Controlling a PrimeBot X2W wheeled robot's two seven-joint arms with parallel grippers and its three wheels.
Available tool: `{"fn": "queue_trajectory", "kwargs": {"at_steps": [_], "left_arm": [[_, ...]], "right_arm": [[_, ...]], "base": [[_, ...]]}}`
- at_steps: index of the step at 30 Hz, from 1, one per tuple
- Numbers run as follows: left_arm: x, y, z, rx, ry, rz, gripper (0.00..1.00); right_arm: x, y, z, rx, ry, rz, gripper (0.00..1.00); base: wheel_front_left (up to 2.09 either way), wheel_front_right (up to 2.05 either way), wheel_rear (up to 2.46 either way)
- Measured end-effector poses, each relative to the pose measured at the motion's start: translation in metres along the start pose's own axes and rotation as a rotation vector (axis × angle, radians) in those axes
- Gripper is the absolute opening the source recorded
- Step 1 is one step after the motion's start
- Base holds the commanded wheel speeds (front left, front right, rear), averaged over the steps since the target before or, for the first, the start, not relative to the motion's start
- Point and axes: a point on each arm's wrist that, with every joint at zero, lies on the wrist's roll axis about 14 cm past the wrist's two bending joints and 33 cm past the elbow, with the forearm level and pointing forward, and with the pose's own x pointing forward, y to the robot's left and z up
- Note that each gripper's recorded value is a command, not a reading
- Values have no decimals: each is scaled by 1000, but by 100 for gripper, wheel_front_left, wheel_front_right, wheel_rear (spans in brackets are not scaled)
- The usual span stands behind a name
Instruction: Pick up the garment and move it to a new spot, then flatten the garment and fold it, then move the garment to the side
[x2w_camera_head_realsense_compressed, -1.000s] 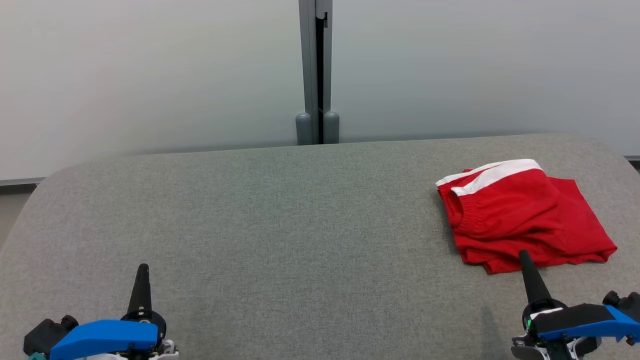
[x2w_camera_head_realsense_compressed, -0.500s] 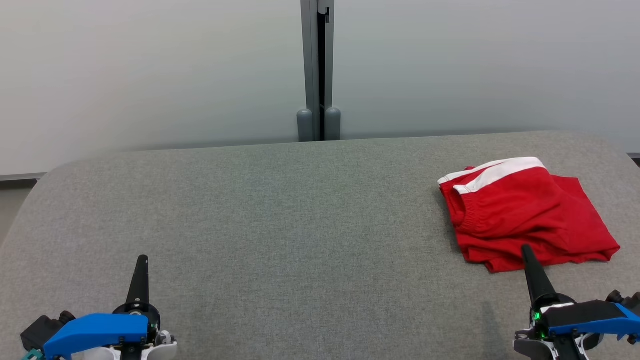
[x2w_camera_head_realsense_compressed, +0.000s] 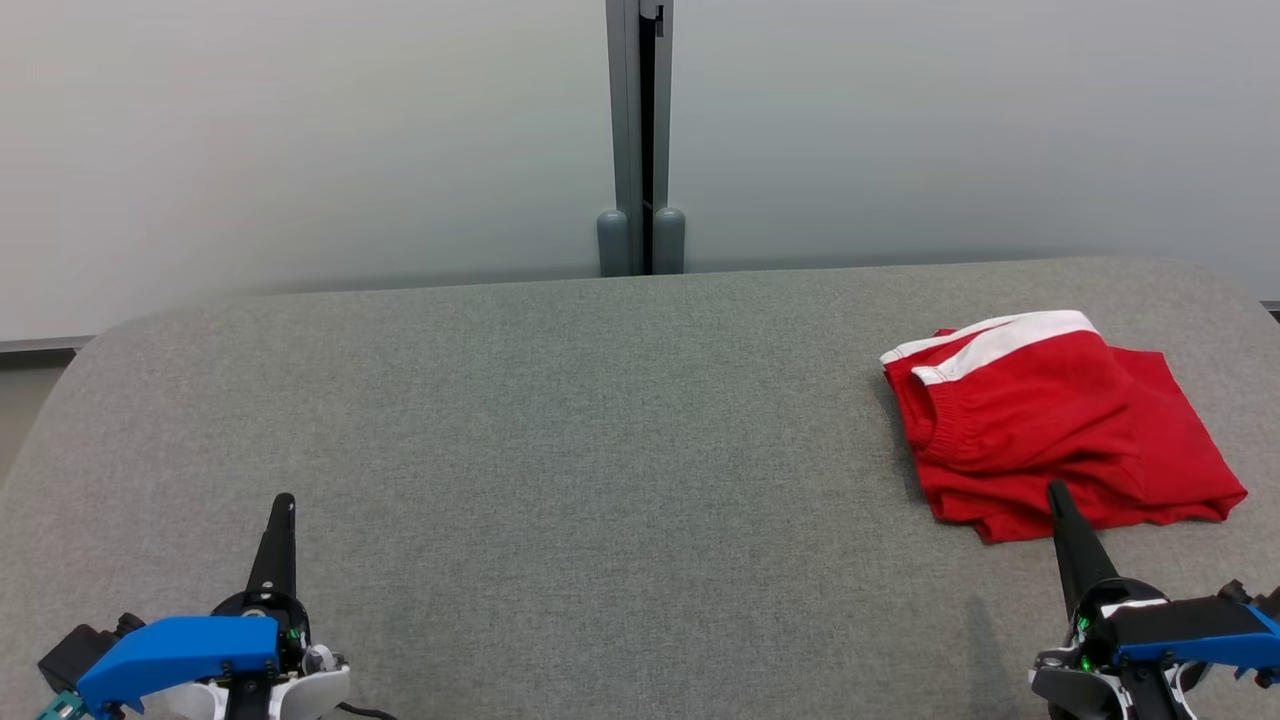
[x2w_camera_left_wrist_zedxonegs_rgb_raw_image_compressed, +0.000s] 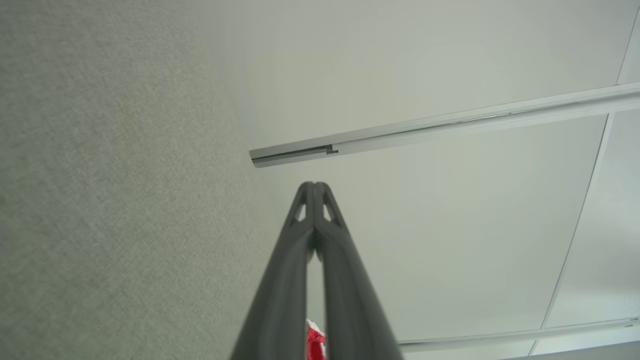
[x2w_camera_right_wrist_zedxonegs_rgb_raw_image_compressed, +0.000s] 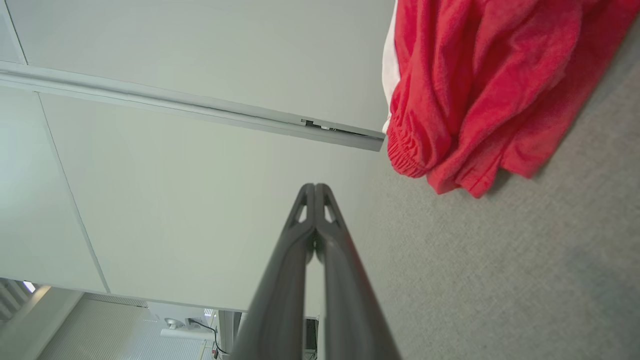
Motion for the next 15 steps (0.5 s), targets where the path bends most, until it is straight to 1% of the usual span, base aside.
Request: {"fn": "queue_trajectory", "kwargs": {"at_steps": [15], "left_arm": [[3, -5, 3, -106, 1, -19, 0]], "right_arm": [[4, 4, 0, 106, 6, 16, 0]], "base": [[0, 0, 0]]}}
